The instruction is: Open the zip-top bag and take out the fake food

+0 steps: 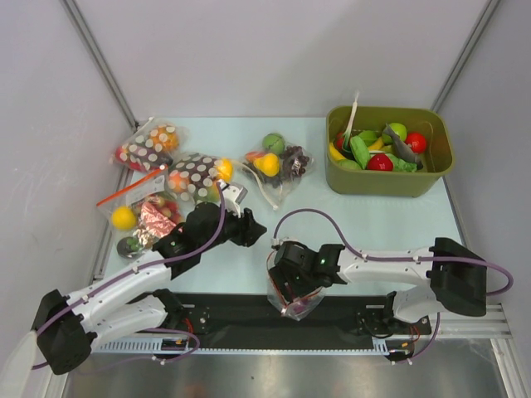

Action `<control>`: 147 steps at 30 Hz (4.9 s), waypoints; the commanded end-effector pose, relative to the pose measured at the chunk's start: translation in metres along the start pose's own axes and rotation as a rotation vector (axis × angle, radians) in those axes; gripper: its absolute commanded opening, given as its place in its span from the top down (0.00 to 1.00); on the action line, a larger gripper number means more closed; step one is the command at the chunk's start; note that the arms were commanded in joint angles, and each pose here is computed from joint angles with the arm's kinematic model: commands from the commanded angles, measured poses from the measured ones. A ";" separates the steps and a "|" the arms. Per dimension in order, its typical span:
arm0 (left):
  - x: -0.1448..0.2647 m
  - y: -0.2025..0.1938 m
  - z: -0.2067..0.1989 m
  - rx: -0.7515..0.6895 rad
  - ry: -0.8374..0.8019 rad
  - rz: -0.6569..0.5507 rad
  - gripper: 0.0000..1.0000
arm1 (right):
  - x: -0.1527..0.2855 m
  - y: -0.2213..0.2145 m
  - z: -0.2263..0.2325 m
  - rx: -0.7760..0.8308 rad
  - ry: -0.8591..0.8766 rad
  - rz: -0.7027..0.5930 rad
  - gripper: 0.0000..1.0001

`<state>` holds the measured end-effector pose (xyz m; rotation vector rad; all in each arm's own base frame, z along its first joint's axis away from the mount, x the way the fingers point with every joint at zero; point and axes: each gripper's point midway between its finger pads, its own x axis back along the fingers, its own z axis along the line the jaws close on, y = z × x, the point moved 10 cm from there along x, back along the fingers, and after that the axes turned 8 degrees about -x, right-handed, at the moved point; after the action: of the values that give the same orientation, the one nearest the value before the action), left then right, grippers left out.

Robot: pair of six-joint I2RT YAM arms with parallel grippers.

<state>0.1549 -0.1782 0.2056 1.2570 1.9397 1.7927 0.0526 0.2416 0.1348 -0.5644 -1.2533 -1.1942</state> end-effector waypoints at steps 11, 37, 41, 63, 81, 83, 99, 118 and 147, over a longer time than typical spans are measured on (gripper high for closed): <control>0.011 0.016 -0.007 -0.030 -0.056 -0.089 0.43 | 0.011 0.019 -0.015 -0.059 -0.061 -0.105 1.00; -0.021 -0.018 -0.052 0.095 -0.298 -0.055 0.32 | 0.028 0.120 -0.059 -0.196 0.006 -0.386 1.00; -0.029 -0.021 -0.052 0.113 -0.286 -0.022 0.29 | 0.030 0.119 -0.056 -0.190 0.010 -0.394 1.00; -0.059 -0.012 -0.054 0.078 -0.283 -0.052 1.00 | 0.057 0.070 -0.057 -0.159 -0.001 -0.265 0.75; -0.061 -0.002 -0.046 0.037 -0.258 -0.080 1.00 | 0.038 0.039 -0.061 -0.191 0.021 -0.154 0.43; -0.060 -0.004 -0.046 0.037 -0.255 -0.074 1.00 | 0.033 0.038 -0.059 -0.201 0.029 -0.146 0.42; -0.006 -0.058 -0.050 0.033 -0.347 0.062 0.29 | -0.001 0.021 -0.046 -0.210 0.011 -0.112 0.34; 0.009 -0.093 -0.076 0.086 -0.445 0.174 0.19 | -0.009 0.024 -0.039 -0.227 -0.053 -0.166 0.33; -0.038 -0.047 -0.056 -0.003 -0.077 0.049 1.00 | 0.033 0.068 -0.061 -0.262 -0.080 -0.366 0.32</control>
<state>0.1142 -0.2340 0.1489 1.4466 1.8722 1.7549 0.1450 0.2076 0.1699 -0.5634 -1.2978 -1.7043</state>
